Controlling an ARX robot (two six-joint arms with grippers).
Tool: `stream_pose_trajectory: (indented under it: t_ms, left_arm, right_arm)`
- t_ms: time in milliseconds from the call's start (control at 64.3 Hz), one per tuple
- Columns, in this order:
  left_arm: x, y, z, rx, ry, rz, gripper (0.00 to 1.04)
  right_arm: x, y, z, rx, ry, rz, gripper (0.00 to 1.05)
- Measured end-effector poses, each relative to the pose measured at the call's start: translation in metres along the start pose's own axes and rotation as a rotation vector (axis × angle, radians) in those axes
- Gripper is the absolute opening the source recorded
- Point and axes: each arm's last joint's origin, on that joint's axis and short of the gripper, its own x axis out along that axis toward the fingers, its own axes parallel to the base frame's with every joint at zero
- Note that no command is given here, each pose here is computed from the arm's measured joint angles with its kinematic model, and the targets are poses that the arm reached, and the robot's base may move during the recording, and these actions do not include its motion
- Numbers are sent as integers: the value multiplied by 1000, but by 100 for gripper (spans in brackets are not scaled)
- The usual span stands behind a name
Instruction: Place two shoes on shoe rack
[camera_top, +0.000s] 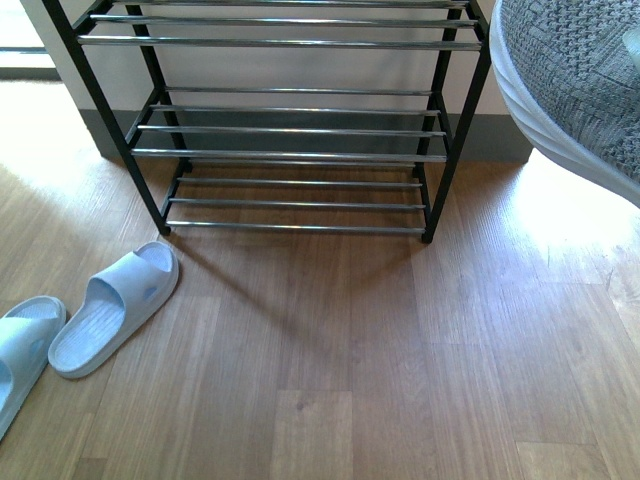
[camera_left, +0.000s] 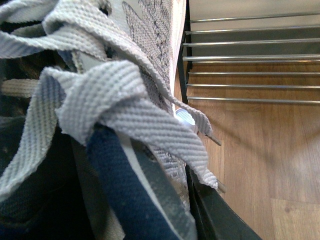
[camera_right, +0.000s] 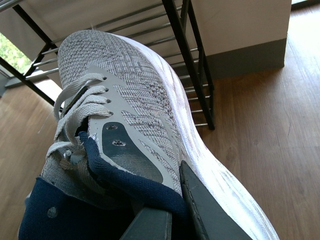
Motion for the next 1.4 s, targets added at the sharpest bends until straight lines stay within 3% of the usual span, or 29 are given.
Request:
stream_pose_trajectory:
  t_ms: [1401]
  left_arm:
    - [0,0,0,1,2,-3,2]
  right_arm:
    - [0,0,-1,1,2,-3,1]
